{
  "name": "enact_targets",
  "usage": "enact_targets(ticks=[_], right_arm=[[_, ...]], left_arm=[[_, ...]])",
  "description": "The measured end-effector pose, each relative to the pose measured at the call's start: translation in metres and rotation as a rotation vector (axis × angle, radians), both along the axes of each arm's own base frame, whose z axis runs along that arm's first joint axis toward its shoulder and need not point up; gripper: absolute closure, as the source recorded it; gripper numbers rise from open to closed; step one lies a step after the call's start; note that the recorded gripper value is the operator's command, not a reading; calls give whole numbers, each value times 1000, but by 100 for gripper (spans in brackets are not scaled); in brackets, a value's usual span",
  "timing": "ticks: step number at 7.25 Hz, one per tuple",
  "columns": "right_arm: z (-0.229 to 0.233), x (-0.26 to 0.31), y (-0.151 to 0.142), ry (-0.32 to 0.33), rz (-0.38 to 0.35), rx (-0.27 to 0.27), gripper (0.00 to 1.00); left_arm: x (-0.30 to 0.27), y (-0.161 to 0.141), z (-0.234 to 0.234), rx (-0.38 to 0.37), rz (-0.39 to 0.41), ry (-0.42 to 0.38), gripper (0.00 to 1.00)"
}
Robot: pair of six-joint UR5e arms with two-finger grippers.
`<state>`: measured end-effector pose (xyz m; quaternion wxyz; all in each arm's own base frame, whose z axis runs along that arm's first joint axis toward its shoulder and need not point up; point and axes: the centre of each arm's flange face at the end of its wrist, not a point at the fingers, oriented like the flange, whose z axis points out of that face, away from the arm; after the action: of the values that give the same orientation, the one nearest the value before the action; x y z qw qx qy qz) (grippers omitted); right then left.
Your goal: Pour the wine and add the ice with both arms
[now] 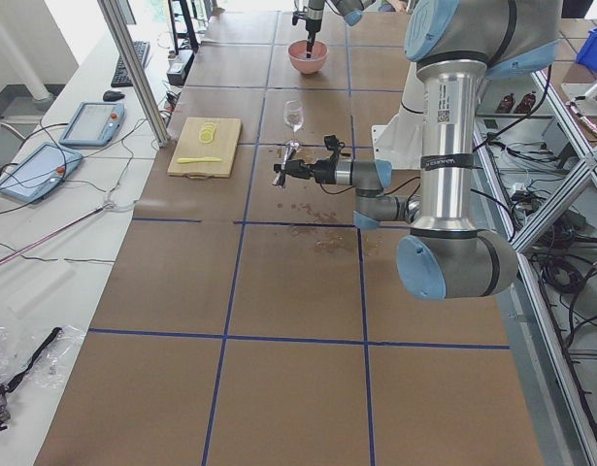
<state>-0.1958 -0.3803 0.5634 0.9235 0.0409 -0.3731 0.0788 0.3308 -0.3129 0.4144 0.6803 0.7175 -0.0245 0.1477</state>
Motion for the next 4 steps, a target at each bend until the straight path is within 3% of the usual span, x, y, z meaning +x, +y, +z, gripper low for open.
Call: enact_targets(ticks=[1,3,4], right_arm=[[-1,0,0,-1,1,1,85],[-3,1,0,-4,2,5,100],[-5,2,0,-6,3,8,100]], left_arm=[[-1,0,2,-9,2,39,100],[-2,1,5,-30,6,138,100],[-1,1,6,-43,10,206,100]])
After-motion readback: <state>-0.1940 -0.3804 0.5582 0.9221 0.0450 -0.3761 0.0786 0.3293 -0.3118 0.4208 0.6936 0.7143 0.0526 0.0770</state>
